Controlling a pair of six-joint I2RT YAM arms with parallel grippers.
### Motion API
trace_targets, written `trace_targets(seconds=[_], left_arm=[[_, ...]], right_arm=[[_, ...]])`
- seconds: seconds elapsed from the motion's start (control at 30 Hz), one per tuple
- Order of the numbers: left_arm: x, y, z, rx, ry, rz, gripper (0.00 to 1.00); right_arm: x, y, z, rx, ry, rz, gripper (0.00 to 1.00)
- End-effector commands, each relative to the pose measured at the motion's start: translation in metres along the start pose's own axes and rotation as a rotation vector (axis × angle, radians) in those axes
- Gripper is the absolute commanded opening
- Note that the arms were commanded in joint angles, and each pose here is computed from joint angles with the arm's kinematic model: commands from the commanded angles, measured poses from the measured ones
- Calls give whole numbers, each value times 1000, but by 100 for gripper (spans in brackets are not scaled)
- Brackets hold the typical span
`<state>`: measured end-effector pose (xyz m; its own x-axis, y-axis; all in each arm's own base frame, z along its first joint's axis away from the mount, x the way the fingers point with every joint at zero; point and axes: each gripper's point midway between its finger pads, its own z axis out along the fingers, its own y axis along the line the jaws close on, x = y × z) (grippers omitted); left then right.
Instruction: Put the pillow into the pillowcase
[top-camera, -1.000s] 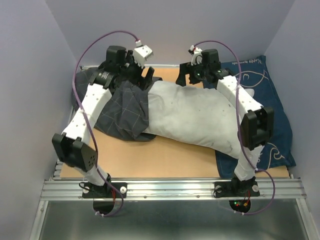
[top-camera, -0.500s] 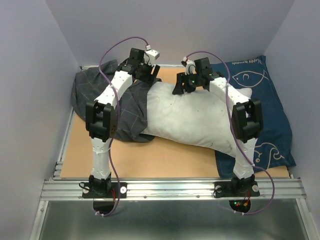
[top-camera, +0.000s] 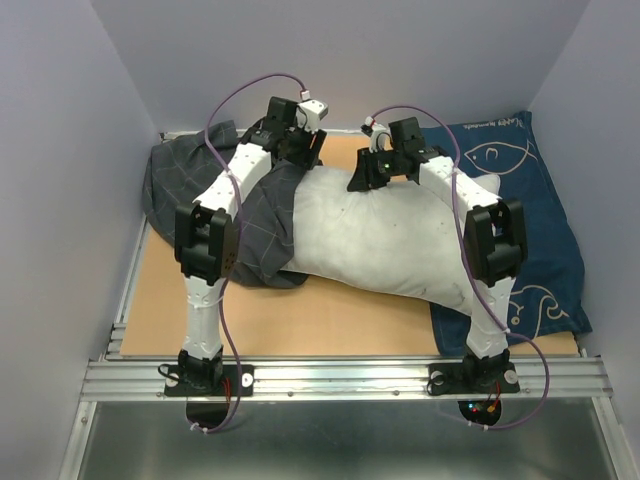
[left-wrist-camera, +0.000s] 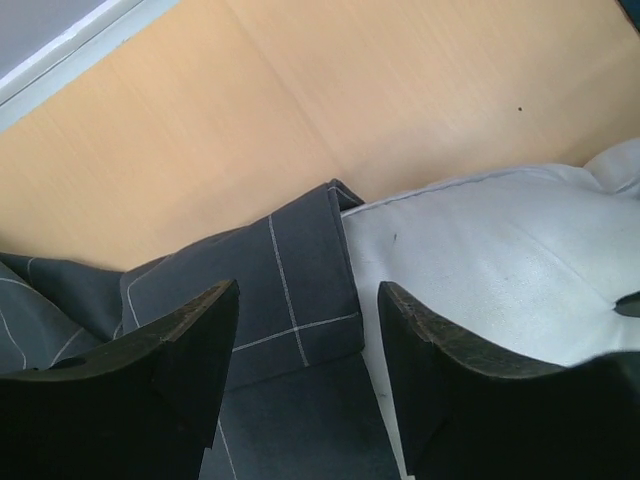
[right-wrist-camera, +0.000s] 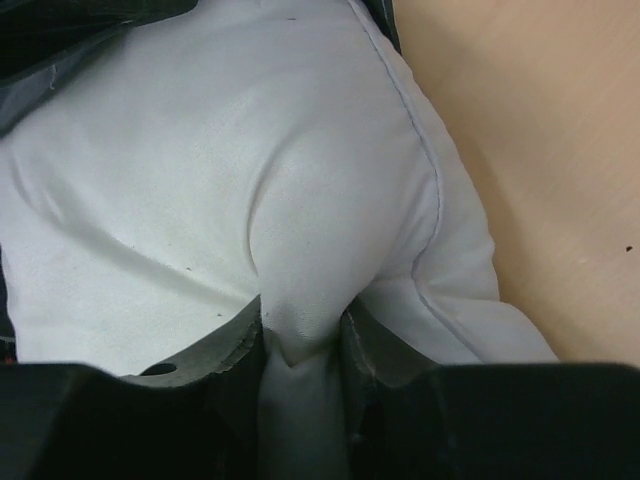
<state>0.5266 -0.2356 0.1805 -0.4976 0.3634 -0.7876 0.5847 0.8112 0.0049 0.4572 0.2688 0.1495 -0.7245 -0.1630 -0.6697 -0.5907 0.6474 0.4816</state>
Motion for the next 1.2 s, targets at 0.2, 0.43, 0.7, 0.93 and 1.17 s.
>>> trace_targets(seconds=[0.2,0.43,0.7,0.93,1.17], left_arm=[[5,10,18,-58,13,-14,60],[3,10,28,-44,10,-29,59],[-12,-15,31,101,-38,-72,14],[-61,-75,-1,328,-159,-66,6],[-96,-136,-32,532,-249,-103,0]], right_arm=[[5,28,-3,-93,20,4,23],[6,31,-3,-111,23,8,15],[10,33,0,-126,33,35,0],[-6,40,5,-155,-2,60,1],[-32,58,4,-213,-48,94,0]])
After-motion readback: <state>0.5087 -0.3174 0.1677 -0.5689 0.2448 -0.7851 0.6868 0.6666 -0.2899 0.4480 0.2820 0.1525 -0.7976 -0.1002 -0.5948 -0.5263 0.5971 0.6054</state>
